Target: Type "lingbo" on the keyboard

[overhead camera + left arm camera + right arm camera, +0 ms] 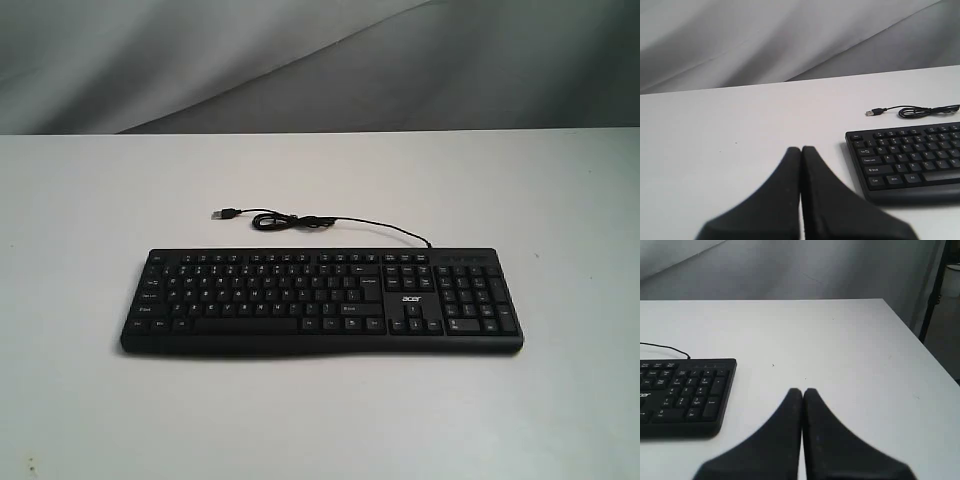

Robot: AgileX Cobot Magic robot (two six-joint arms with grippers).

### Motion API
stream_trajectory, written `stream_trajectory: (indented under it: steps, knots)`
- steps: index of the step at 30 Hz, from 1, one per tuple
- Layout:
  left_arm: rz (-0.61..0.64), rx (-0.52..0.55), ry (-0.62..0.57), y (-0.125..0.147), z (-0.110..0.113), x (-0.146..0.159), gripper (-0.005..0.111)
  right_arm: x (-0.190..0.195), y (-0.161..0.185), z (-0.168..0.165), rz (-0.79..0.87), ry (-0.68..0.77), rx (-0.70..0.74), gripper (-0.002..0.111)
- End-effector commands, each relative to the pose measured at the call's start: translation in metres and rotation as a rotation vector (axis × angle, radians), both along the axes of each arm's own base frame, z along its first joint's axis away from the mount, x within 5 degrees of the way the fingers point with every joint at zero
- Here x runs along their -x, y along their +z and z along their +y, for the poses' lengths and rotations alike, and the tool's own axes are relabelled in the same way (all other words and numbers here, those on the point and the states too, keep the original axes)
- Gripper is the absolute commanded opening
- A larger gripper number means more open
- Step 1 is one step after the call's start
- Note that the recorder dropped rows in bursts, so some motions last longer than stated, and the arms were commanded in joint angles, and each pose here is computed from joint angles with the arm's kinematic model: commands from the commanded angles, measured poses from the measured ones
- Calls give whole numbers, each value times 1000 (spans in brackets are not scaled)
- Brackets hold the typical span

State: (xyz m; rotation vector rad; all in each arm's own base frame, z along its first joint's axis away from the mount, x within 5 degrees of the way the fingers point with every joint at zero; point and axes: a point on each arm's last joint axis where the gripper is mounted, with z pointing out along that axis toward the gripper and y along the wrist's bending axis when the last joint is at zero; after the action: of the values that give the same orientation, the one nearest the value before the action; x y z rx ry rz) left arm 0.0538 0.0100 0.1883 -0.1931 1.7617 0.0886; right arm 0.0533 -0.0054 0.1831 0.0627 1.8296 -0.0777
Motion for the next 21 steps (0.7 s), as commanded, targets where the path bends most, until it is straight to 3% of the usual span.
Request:
stream_trajectory:
  steps: [1,10,17,21]
  knots:
    - [-5,11,2,-1,0,0,1,0,-1,0,-5,-8,-8,0]
    - [-5,11,2,-1,0,0,1,0,0,0,-18,-7,-9,0]
    - [-5,11,2,-1,0,0,1,-3,26,1,-306,6,7,0]
    - [-5,11,2,-1,0,0,1,-3,32,1,-362,9,13,0]
